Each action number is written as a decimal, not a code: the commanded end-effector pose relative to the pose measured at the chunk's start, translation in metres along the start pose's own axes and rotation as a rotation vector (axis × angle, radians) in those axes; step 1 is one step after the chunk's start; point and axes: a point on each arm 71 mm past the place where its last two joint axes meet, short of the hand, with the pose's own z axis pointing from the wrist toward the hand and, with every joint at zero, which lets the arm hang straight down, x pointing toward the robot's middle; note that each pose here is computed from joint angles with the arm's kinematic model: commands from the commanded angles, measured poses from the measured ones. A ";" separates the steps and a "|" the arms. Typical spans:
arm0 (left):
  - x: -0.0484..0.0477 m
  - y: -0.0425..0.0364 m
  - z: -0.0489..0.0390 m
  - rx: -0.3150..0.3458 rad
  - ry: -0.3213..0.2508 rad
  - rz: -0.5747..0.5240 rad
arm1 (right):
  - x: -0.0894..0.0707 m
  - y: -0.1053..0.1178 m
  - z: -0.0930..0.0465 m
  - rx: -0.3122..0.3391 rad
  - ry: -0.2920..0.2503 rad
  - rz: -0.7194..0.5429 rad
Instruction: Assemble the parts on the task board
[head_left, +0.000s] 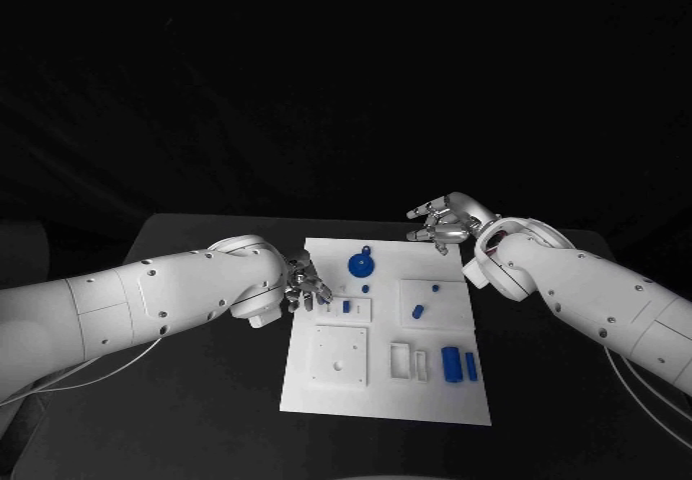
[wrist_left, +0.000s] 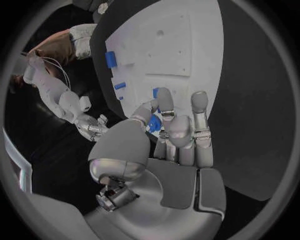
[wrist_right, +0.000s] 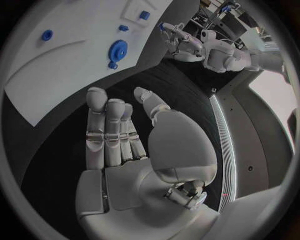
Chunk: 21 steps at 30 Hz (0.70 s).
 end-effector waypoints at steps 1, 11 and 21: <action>0.0053 0.0007 0.0018 -0.005 -0.049 0.024 | 0.003 0.001 0.000 -0.010 0.017 -0.007; 0.0172 0.0041 0.0065 -0.004 -0.063 0.034 | 0.004 0.001 0.001 -0.012 0.020 -0.008; 0.0211 0.0037 0.0112 -0.005 -0.078 0.041 | 0.004 0.001 0.001 -0.012 0.021 -0.008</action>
